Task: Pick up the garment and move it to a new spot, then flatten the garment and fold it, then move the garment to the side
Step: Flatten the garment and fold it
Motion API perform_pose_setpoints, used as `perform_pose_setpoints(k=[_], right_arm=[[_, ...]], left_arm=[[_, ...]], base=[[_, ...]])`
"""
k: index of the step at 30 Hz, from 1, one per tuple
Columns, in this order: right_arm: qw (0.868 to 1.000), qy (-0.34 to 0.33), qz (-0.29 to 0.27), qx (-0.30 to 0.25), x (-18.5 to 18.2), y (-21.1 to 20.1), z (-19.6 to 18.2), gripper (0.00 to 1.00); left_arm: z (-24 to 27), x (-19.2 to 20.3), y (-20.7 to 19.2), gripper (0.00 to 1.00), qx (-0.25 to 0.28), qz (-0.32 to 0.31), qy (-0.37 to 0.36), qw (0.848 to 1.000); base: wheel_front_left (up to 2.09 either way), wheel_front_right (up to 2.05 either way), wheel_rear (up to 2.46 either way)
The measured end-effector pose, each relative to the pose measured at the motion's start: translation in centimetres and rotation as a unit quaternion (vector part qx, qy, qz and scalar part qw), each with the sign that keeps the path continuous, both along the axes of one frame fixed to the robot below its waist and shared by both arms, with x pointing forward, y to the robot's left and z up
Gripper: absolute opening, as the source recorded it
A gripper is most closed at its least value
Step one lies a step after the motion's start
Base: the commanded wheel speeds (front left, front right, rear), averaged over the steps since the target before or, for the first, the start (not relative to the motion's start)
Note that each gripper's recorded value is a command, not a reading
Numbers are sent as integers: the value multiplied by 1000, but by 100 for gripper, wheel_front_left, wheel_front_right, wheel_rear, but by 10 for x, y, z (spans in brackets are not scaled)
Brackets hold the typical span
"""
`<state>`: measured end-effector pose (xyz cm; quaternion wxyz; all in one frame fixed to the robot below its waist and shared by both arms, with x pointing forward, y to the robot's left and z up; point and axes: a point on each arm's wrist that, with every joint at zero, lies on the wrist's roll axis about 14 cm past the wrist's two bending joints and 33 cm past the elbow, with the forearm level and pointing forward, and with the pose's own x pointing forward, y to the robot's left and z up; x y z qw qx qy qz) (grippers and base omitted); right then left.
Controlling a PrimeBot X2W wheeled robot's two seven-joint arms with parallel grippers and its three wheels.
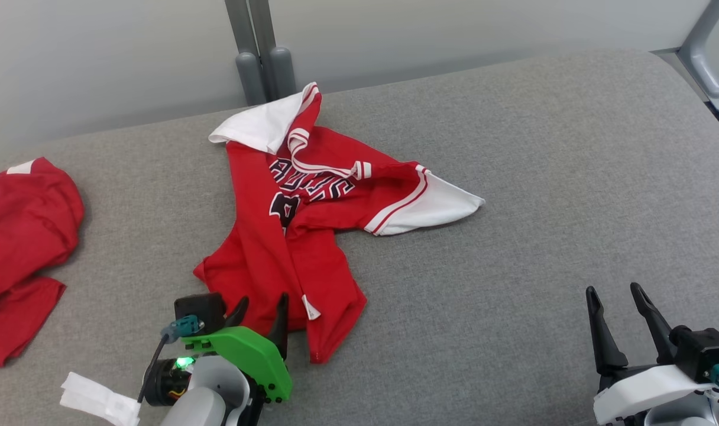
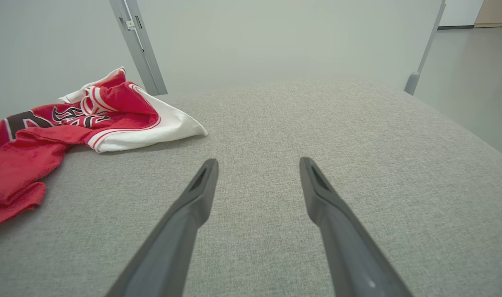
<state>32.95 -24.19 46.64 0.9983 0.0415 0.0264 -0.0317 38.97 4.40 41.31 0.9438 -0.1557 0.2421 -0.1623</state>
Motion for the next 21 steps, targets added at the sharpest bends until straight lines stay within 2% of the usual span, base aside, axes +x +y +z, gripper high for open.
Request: perform_pose_setpoints(k=[5, 6, 7, 8, 14, 17, 21], right_arm=[[1000, 14, -10, 1, -2, -5, -8, 100], [1000, 17, -13, 1, -3, -7, -9, 100], [1000, 19, -15, 1, -4, -8, -10, 100], [1000, 20, -19, 1, -5, -10, -11, 100], [999, 16, -35, 2, -12, -18, -9, 100], [999, 18, -34, 4, -14, -17, -10, 100], [999, 18, -24, 10, -11, -8, -12, 100]], left_arm=[[-26, 4, -5, 100, 28, -26, 33, 999], [-32, 4, -6, 83, 32, -32, 43, 998], [-36, 3, -7, 15, 36, -36, 50, 997], [-41, 3, -8, 0, 39, -41, 56, 997], [-36, 14, 2, 0, 41, -23, 35, 998], [-14, 38, 31, 0, 63, 17, -16, 998], [20, 67, 75, 0, 104, 77, -81, 988]], base=[[0, 0, 0], [0, 0, 0], [0, 0, 0], [0, 0, 0], [0, 0, 0], [0, 0, 0], [0, 0, 0]])
